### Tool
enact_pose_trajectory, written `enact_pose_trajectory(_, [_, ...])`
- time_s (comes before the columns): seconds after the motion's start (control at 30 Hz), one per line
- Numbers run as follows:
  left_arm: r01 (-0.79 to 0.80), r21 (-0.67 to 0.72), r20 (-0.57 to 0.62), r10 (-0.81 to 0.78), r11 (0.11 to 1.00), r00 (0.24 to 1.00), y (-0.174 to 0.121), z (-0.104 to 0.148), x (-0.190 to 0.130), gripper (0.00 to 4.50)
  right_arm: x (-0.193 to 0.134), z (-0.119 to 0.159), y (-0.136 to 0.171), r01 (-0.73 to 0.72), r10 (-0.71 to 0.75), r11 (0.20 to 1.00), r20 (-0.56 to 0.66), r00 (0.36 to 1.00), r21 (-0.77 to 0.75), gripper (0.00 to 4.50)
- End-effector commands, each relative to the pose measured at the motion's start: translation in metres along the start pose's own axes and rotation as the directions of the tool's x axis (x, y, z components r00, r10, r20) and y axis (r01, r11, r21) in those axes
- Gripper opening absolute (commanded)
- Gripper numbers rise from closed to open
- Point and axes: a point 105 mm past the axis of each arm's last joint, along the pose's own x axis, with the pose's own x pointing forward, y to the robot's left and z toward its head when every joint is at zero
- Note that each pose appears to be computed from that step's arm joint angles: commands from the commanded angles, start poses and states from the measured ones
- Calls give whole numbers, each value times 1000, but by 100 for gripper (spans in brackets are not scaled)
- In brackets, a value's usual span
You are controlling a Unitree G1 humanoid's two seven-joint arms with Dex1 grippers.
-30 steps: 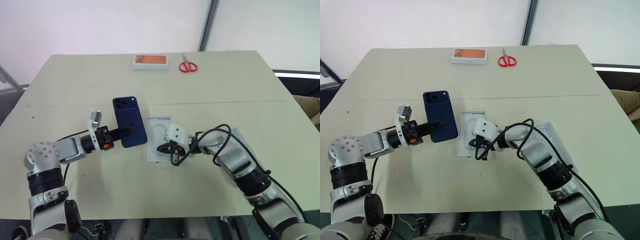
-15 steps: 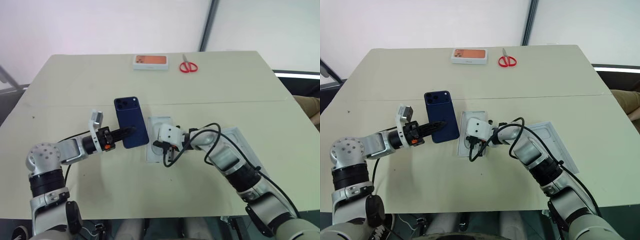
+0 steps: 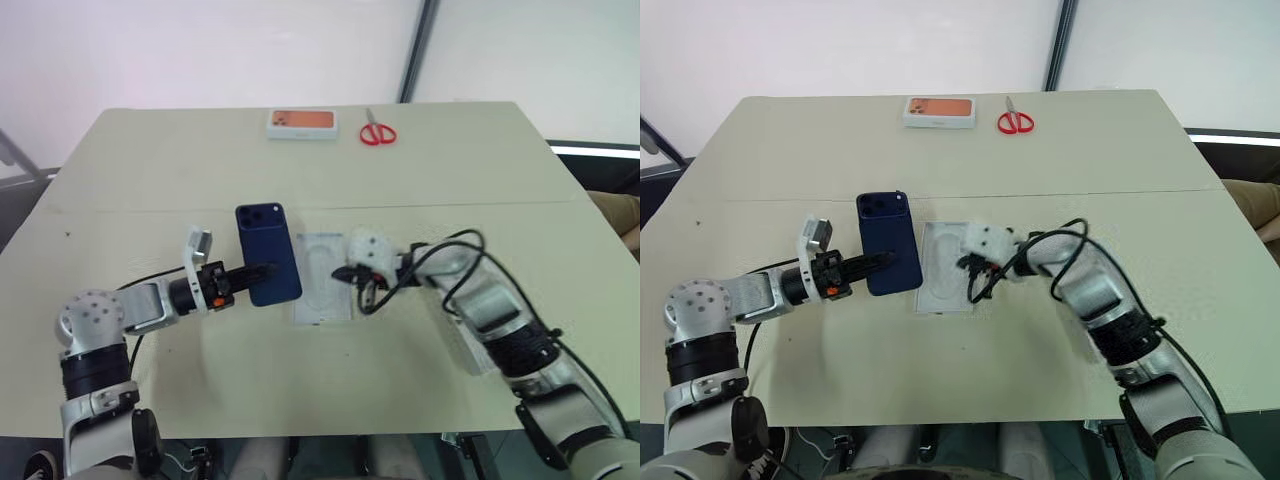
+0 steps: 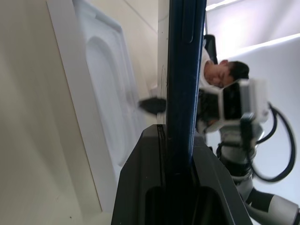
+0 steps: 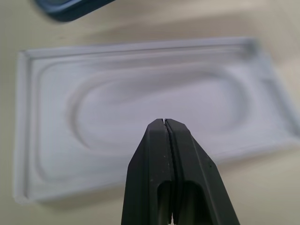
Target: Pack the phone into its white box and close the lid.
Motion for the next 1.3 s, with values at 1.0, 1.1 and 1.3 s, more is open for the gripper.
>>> enact_pose_trajectory(1.0, [1,31,-213,6,1000,977,2,-16,64,418,-22,-21,-1,121,-121,993,8,993,12,0])
enact_pose_trajectory(1.1, [18,65,-225,-3,998,974,-6,-13,64,418,-20,-20,-1,119,-119,993,10,993,11,0])
enact_pose_trajectory(1.3, [27,132,-276,10,991,961,-19,-13,60,418,-18,-19,-5,117,-117,993,16,993,3,0])
